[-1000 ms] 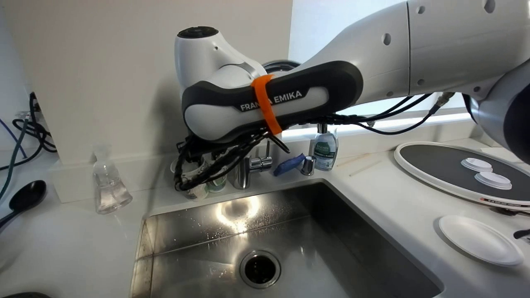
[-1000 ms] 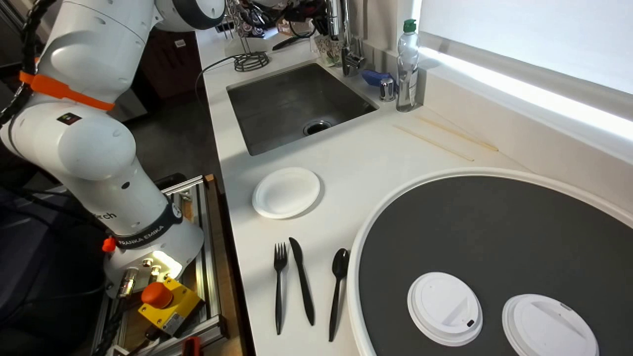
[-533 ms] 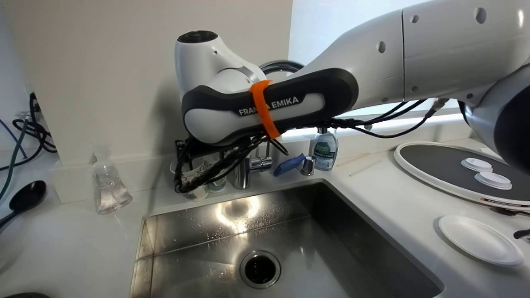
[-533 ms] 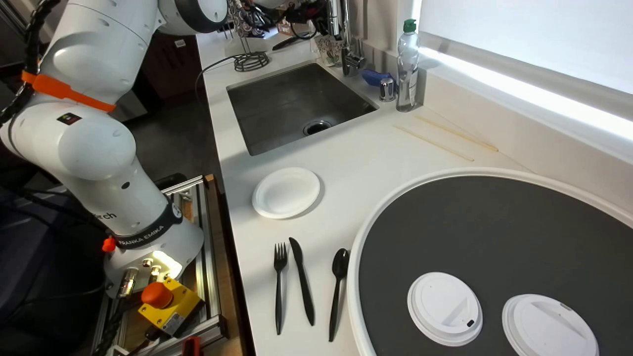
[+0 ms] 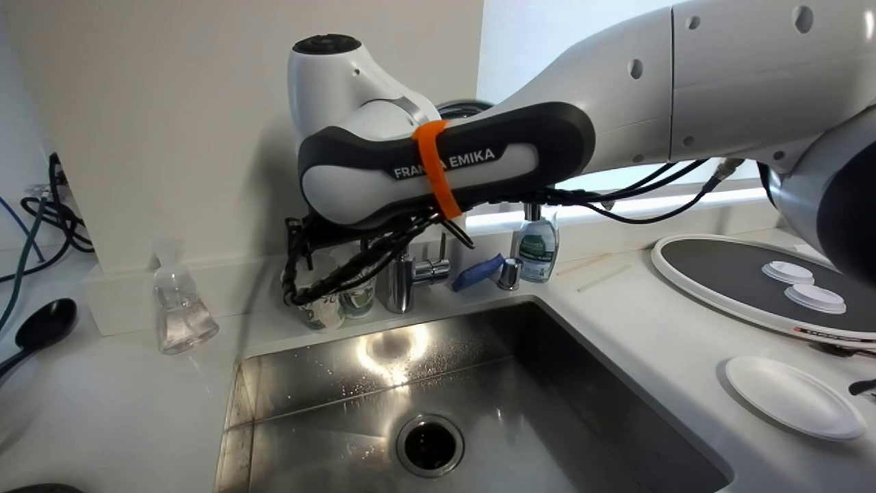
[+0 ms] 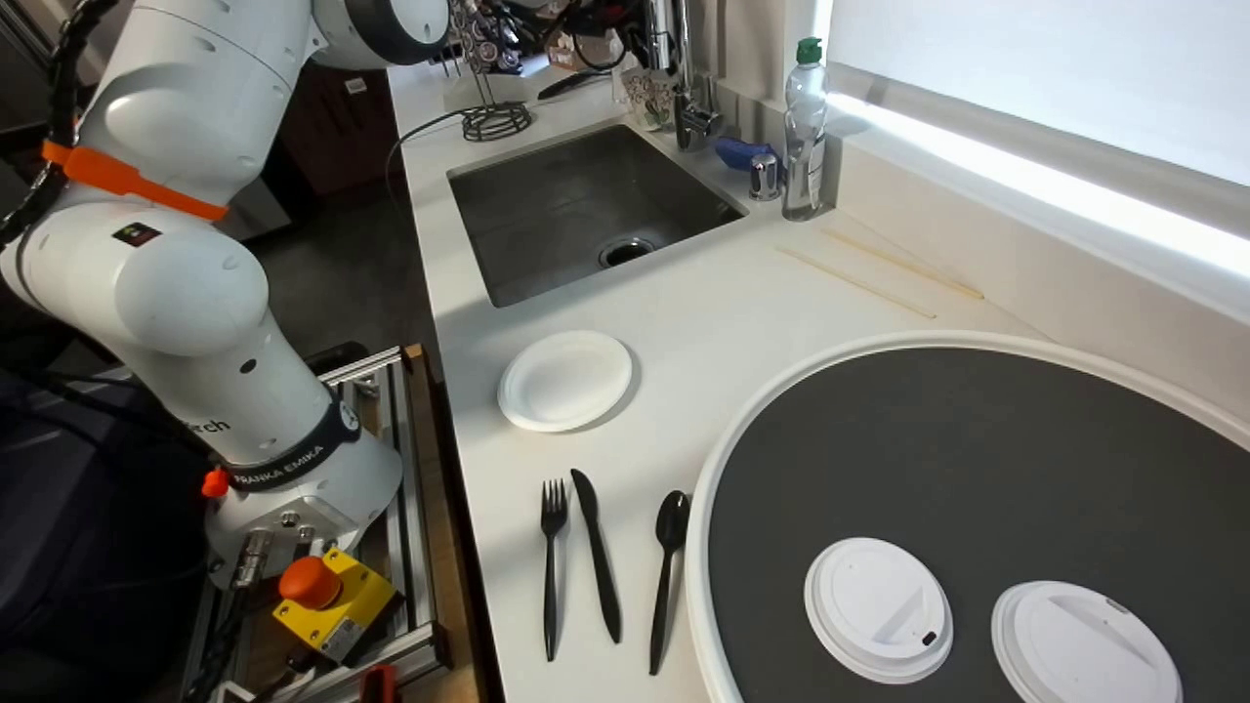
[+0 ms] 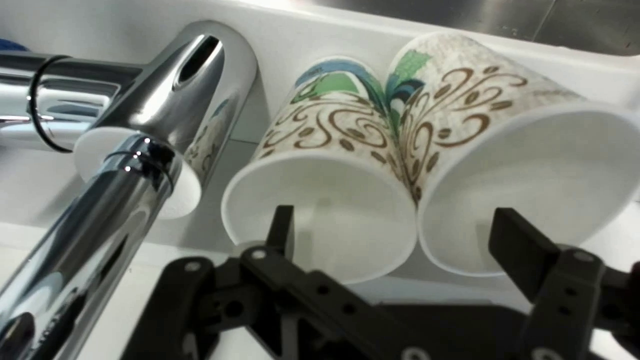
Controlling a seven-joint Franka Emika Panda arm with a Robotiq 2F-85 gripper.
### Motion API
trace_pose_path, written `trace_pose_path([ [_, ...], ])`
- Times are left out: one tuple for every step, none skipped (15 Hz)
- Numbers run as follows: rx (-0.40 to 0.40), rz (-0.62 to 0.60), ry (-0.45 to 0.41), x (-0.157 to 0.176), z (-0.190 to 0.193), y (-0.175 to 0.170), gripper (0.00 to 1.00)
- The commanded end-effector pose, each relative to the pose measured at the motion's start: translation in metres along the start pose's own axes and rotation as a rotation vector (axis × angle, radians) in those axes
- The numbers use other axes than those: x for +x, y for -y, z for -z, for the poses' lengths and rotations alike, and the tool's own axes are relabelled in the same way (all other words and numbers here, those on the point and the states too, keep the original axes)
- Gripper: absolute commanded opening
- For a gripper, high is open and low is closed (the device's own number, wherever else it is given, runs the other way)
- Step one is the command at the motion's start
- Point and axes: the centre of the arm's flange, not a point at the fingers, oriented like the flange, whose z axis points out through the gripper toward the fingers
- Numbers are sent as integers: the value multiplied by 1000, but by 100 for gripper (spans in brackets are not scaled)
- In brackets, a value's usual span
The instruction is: Push the faucet to the right then remove the coffee cups from the sink.
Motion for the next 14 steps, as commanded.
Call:
trace_pose_path([
  [-25, -22, 3, 7, 7, 5, 100],
  [-22, -23, 1, 7, 9, 4, 100],
  [-20, -25, -1, 6, 11, 2, 100],
  [-15, -27, 0, 5, 14, -1, 100],
  [-15, -27, -1, 5, 16, -3, 100],
  [-15, -30, -2, 4, 18, -6, 100],
  [-14, -33, -3, 3, 21, -9, 100],
  [-8, -35, -4, 2, 24, -12, 100],
  [-9, -38, -8, 2, 27, -14, 100],
  [-9, -38, -10, 2, 32, -18, 100],
  [-6, -39, -10, 1, 35, -20, 100],
  [-4, -35, -7, 0, 40, -24, 100],
  [-5, -26, -2, -4, 43, -28, 100],
  [-1, -18, 4, -6, 46, -31, 100],
])
